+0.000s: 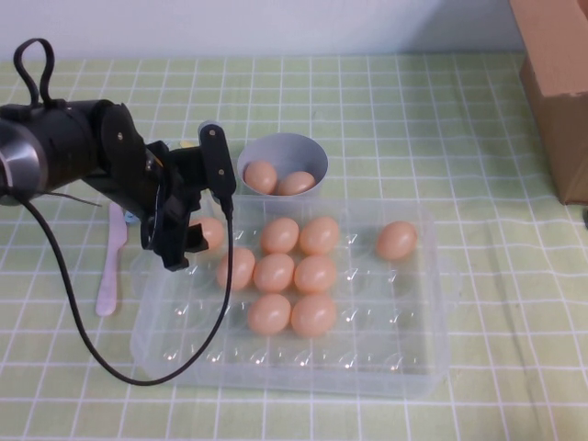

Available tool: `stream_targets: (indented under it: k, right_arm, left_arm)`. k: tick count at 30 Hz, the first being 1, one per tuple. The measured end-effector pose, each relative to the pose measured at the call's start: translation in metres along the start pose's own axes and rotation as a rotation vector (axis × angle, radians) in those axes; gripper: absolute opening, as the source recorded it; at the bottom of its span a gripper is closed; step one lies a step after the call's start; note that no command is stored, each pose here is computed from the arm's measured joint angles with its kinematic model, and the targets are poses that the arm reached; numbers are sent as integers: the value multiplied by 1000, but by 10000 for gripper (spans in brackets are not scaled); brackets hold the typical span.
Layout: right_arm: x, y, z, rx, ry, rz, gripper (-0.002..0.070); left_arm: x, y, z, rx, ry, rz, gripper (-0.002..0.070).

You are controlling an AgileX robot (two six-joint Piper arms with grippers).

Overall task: Take an egg out of the egg box
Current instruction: Pick up the egg from the plastic box

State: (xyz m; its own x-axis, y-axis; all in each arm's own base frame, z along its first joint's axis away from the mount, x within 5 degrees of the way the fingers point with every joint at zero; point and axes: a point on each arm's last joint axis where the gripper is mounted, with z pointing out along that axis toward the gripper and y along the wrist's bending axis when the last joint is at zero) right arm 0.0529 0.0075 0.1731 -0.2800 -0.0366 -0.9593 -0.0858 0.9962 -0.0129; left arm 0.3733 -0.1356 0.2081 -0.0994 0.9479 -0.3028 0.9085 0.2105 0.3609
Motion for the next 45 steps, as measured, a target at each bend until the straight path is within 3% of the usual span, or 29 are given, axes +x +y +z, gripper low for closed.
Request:
stream_targets:
  k: [22,45]
  right_arm:
    - [0,0,0,-1,0,2,-17]
    - [0,0,0,-1,0,2,-17]
  left_arm:
    - [-4,15,26,-1,7,5,409]
    - [-3,14,27,22,17,5,367]
